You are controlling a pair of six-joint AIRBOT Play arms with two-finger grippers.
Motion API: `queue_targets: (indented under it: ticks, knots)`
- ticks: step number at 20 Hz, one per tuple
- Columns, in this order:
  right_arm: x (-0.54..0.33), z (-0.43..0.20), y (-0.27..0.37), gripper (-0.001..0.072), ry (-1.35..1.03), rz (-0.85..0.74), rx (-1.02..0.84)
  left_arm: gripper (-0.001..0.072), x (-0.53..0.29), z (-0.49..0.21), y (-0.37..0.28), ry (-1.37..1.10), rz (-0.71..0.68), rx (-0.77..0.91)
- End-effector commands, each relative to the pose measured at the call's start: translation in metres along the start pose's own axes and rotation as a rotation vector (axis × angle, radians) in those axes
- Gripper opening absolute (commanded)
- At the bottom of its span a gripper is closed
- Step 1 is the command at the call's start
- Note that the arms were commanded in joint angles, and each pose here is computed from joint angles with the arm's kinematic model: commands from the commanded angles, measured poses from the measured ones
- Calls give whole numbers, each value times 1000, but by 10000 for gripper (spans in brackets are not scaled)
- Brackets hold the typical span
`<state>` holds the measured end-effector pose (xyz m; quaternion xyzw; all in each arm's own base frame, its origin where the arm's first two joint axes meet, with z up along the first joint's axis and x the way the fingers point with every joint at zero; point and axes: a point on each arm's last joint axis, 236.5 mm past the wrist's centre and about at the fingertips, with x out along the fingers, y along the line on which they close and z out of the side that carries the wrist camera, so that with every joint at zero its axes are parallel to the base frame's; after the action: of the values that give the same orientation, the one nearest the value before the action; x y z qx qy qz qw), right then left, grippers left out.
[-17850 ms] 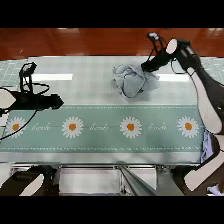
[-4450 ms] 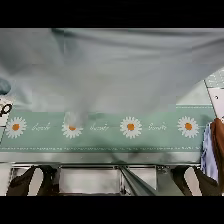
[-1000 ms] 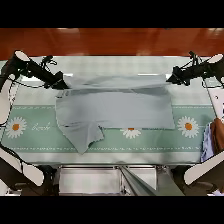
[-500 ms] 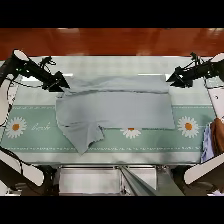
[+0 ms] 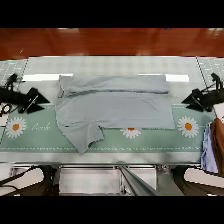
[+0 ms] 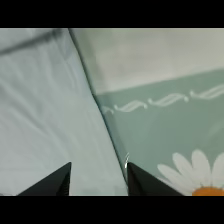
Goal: Fold the shirts.
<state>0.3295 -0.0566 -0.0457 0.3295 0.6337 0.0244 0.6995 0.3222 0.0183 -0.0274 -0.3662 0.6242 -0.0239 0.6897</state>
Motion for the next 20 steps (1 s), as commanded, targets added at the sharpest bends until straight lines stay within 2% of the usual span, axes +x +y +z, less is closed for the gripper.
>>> queue_targets:
  ticks: [1, 4, 12, 19, 20]
  knots:
    - [16, -49, -11, 407, -41, 59, 28, 507, 7, -55, 35, -90, -109, -161]
    - [12, -54, 12, 407, -84, 149, 16, 507, 29, -96, 44, -1, -140, -230]
    - [4, -54, 28, 406, -101, 203, 7, 507, 74, -134, 35, 128, -104, -127]
    - [4, -53, 30, 407, -106, 209, 7, 498, 113, -129, 3, 109, -108, -56]
    - [3, -53, 28, 407, -107, 207, 3, 314, 115, -131, -1, 117, -103, -29]
